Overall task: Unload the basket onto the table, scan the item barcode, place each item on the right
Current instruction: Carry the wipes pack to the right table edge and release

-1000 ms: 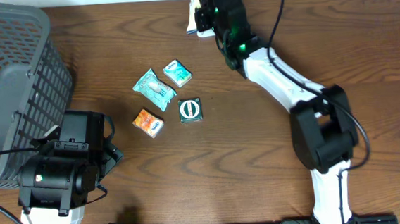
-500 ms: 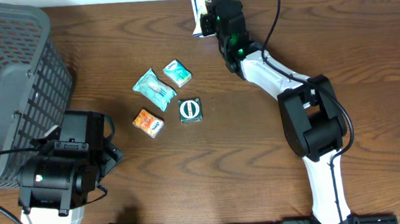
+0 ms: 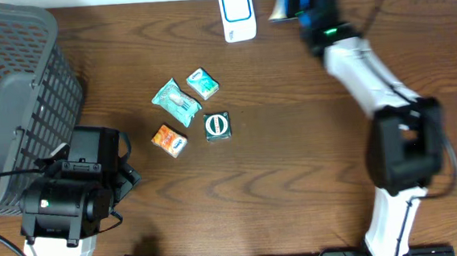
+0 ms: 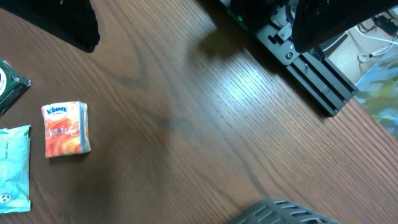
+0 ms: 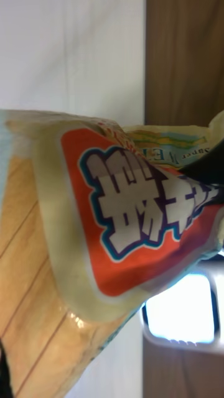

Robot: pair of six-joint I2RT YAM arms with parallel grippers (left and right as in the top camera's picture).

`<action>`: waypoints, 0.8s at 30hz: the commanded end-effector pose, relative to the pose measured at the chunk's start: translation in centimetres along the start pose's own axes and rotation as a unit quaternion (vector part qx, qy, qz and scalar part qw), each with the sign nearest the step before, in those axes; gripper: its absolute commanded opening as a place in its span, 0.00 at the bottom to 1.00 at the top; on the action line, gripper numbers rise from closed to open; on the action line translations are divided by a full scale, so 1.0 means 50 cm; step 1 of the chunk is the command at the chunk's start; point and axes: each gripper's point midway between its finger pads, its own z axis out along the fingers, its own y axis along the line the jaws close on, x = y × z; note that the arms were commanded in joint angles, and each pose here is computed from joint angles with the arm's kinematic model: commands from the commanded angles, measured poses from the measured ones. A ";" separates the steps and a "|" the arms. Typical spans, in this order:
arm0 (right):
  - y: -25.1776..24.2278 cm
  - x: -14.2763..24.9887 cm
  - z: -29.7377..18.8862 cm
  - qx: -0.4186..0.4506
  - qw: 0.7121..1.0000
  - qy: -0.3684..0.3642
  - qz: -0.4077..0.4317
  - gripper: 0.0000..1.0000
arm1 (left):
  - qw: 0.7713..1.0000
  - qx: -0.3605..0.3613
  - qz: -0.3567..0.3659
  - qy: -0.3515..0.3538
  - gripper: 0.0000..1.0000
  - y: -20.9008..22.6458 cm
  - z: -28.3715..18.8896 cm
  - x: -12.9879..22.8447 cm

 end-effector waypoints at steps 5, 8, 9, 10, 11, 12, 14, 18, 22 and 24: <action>-0.259 0.031 -0.059 0.100 0.988 0.098 -0.066 0.01 | 1.000 0.002 -0.010 -0.013 0.98 0.003 -0.010 -0.011; -0.359 0.086 -0.077 0.139 0.977 0.153 -0.060 0.01 | 1.000 0.002 -0.010 -0.013 0.98 0.003 -0.010 -0.011; -0.389 0.101 -0.083 0.150 0.973 0.167 -0.053 0.01 | 1.000 0.002 -0.010 -0.013 0.98 0.003 -0.010 -0.011; -0.420 0.116 -0.090 0.162 0.969 0.179 -0.047 0.01 | 1.000 0.002 -0.010 -0.013 0.98 0.003 -0.010 -0.011; -0.449 0.131 -0.098 0.172 0.965 0.192 -0.040 0.01 | 1.000 0.002 -0.010 -0.013 0.98 0.003 -0.010 -0.011; -0.479 0.149 -0.107 0.182 0.961 0.207 -0.031 0.01 | 1.000 0.002 -0.010 -0.013 0.98 0.003 -0.010 -0.011; -0.530 0.179 -0.126 0.200 0.952 0.231 -0.016 0.01 | 1.000 0.002 -0.010 -0.013 0.98 0.003 -0.010 -0.011; -0.610 0.229 -0.167 0.226 0.936 0.270 0.012 0.08 | 1.000 0.002 -0.010 -0.013 0.98 0.003 -0.010 -0.011; -0.683 0.254 -0.220 0.283 0.911 0.298 0.021 0.19 | 1.000 0.002 -0.010 -0.013 0.98 0.003 -0.010 -0.011; -0.707 0.266 -0.245 0.311 0.897 0.315 0.019 0.22 | 1.000 0.002 -0.010 -0.013 0.97 0.003 -0.010 -0.011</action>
